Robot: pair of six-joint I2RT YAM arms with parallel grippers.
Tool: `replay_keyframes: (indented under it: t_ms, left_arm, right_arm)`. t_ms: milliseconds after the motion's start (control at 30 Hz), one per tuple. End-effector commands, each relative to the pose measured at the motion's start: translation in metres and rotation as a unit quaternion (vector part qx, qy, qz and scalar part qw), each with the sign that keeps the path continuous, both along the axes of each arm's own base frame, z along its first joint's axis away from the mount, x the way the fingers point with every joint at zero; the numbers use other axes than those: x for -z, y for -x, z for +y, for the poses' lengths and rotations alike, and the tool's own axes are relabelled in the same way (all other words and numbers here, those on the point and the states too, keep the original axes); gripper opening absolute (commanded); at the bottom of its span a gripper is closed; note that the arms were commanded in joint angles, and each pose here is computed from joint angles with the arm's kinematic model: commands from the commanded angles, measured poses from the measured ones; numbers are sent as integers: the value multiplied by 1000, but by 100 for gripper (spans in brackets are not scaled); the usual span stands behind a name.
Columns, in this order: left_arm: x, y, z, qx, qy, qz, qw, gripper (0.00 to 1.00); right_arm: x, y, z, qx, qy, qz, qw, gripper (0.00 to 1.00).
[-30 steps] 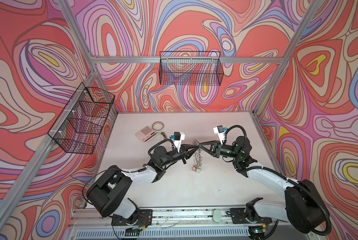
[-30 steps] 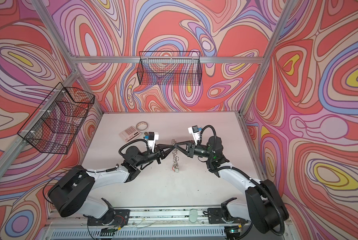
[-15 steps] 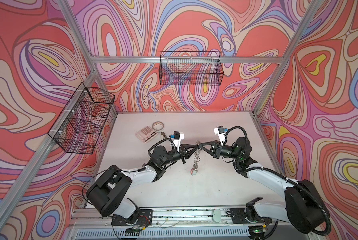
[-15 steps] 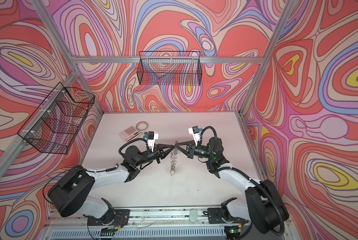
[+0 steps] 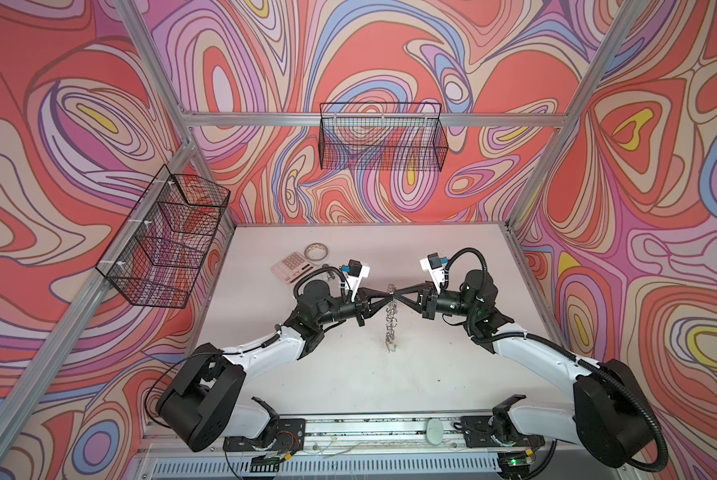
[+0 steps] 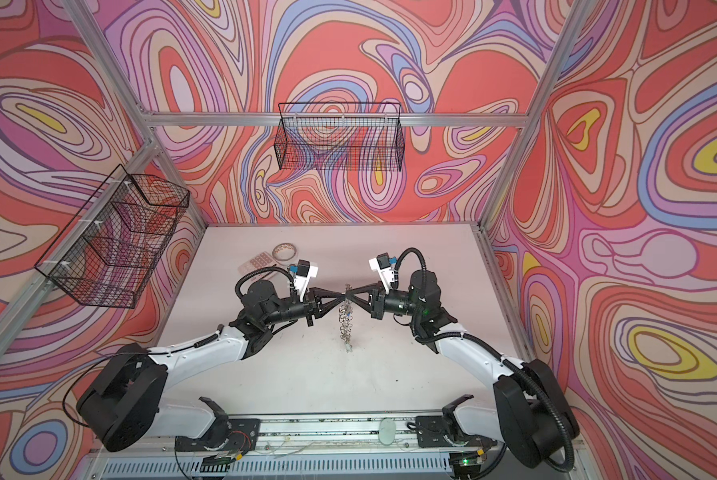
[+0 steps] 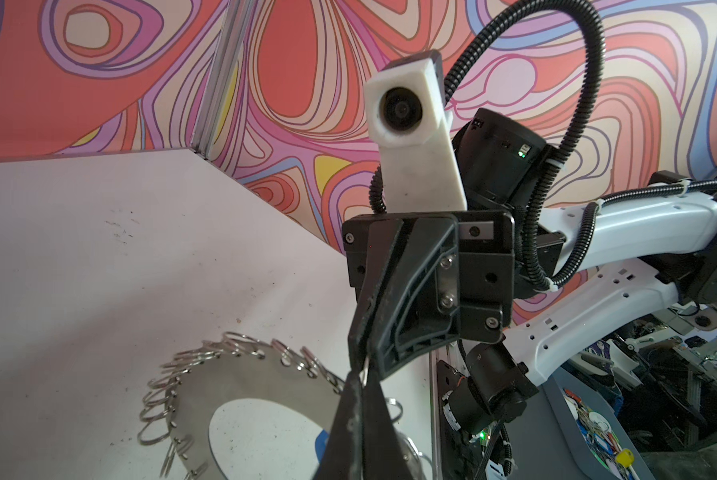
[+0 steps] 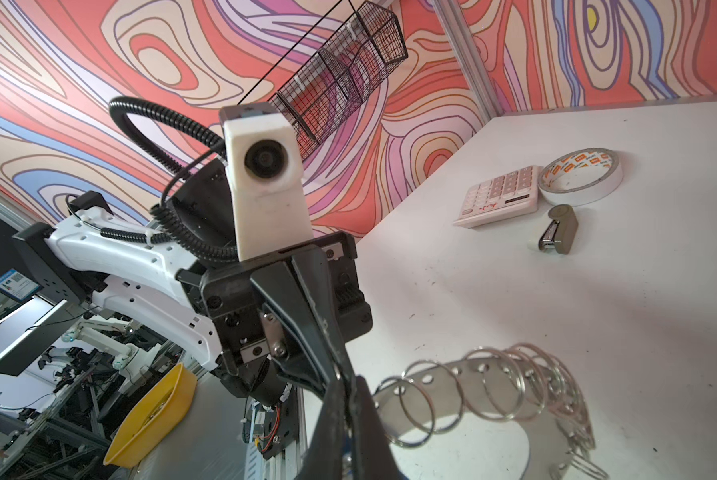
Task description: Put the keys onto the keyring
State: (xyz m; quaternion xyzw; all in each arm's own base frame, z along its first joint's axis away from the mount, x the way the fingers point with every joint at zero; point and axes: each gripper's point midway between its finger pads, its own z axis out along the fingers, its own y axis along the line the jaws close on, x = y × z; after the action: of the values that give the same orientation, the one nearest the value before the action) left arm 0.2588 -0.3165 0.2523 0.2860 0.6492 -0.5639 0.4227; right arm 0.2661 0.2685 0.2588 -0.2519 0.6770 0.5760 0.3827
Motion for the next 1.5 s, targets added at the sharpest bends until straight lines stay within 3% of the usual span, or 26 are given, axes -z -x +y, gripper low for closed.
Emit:
replay_keyframes:
  t_ms: [0,633,767,833,900,1067,1467]
  left_arm:
    - [-14,25,-8,72,-14,-41,996,2]
    - [-10,32,-12,148,-87,-20,985,12]
    - [-11,33,-13,157,-84,-17,984,7]
    - [-11,33,-14,159,-83,-14,984,0]
    - [-14,30,-13,145,-80,-19,986,0]
    - [-25,21,-7,89,-53,-43,994,0]
    - [-53,3,13,-27,72,-100,992,0]
  right_arm:
    - [-2,-2,5,5,12,-7,1000,0]
    - [8,-1,8,-3,32,-1,999,0]
    - [8,-1,9,-5,34,0,999,0]
    - [9,-3,10,-4,35,3,999,0]
    - [11,-9,8,9,45,12,999,0]
    - [-6,-23,-21,47,2,19,999,24]
    - [-17,-13,-26,21,-31,23,999,33]
